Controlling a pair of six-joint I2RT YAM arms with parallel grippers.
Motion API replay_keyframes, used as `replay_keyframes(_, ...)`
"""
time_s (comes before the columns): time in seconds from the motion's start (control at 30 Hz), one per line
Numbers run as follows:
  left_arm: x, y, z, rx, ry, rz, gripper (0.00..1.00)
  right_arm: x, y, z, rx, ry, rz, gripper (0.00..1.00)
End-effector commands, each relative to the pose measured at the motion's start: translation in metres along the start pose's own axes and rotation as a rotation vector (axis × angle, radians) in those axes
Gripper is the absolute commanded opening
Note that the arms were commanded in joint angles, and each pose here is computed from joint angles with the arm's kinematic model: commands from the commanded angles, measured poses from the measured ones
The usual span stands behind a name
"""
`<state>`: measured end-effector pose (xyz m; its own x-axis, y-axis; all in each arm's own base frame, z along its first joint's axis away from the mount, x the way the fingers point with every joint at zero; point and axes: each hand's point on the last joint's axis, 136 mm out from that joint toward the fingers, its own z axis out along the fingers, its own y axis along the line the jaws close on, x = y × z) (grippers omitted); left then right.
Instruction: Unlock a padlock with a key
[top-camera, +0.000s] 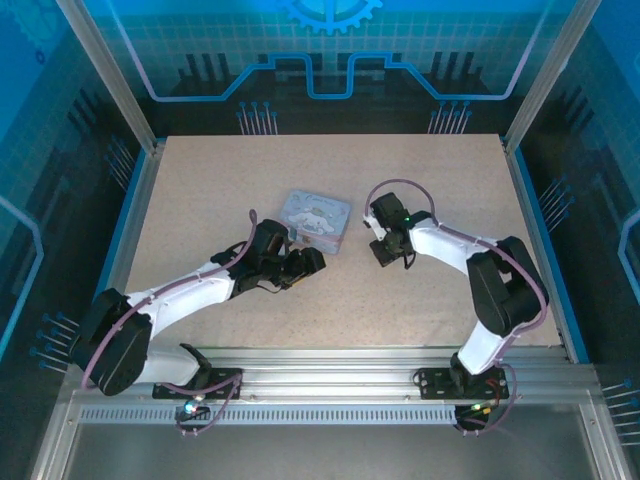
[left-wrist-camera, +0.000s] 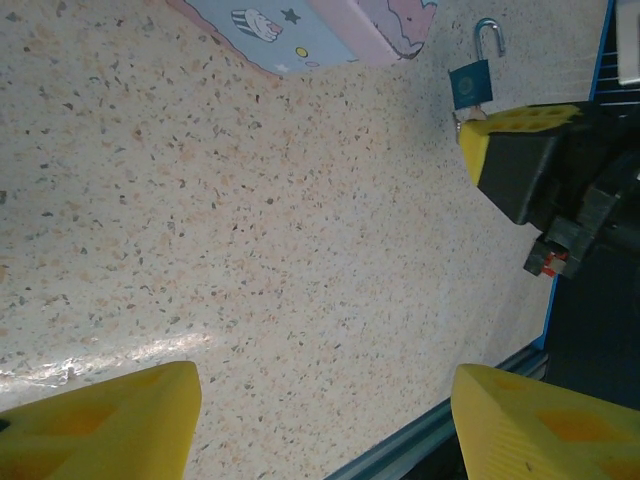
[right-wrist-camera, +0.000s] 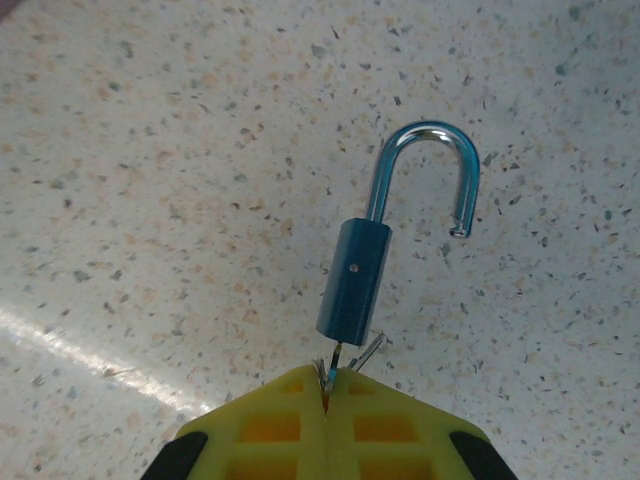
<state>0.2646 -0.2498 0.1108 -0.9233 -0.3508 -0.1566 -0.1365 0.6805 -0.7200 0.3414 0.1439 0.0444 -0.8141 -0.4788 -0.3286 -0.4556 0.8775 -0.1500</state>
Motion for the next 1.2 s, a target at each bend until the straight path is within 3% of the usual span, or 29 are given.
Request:
replay_keyframes(0.0, -0.003, -0.005, 0.001, 0.006, -0.017, 0.006, 0.68, -0.006, -0.011, 0.003, 0.025, 0.015, 0.059, 0.00)
replay_keyframes(0.1, -0.002, -0.003, 0.002, 0.005, -0.016, -0.001, 0.69, -0.003, -0.016, 0.008, 0.038, 0.049, 0.079, 0.02)
replay_keyframes(0.37, -0.003, -0.002, 0.001, 0.001, -0.020, -0.004, 0.69, -0.004, -0.020, -0.006, 0.040, 0.040, 0.120, 0.23)
replay_keyframes(0.67, -0.013, -0.004, -0.021, -0.034, -0.072, 0.045, 0.74, -0.011, -0.030, -0.067, 0.055, -0.097, 0.175, 0.37)
replay_keyframes(0.83, -0.029, 0.003, -0.045, -0.044, -0.121, 0.051, 0.82, -0.007, -0.028, -0.097, 0.021, -0.194, 0.229, 0.46)
replay_keyframes(0.87, -0.032, 0.005, -0.051, -0.052, -0.132, 0.057, 0.88, -0.007, -0.028, -0.102, 0.013, -0.214, 0.241, 0.49)
replay_keyframes(0.9, -0.036, 0.006, -0.057, -0.060, -0.144, 0.067, 0.98, -0.005, -0.026, -0.107, 0.003, -0.237, 0.252, 0.52)
replay_keyframes(0.97, -0.042, 0.010, -0.068, -0.089, -0.167, 0.101, 0.99, -0.001, -0.025, -0.115, -0.008, -0.275, 0.279, 1.00)
replay_keyframes(1.17, -0.067, 0.030, -0.110, -0.268, -0.286, 0.239, 0.99, 0.008, -0.033, -0.131, 0.018, -0.371, 0.343, 1.00)
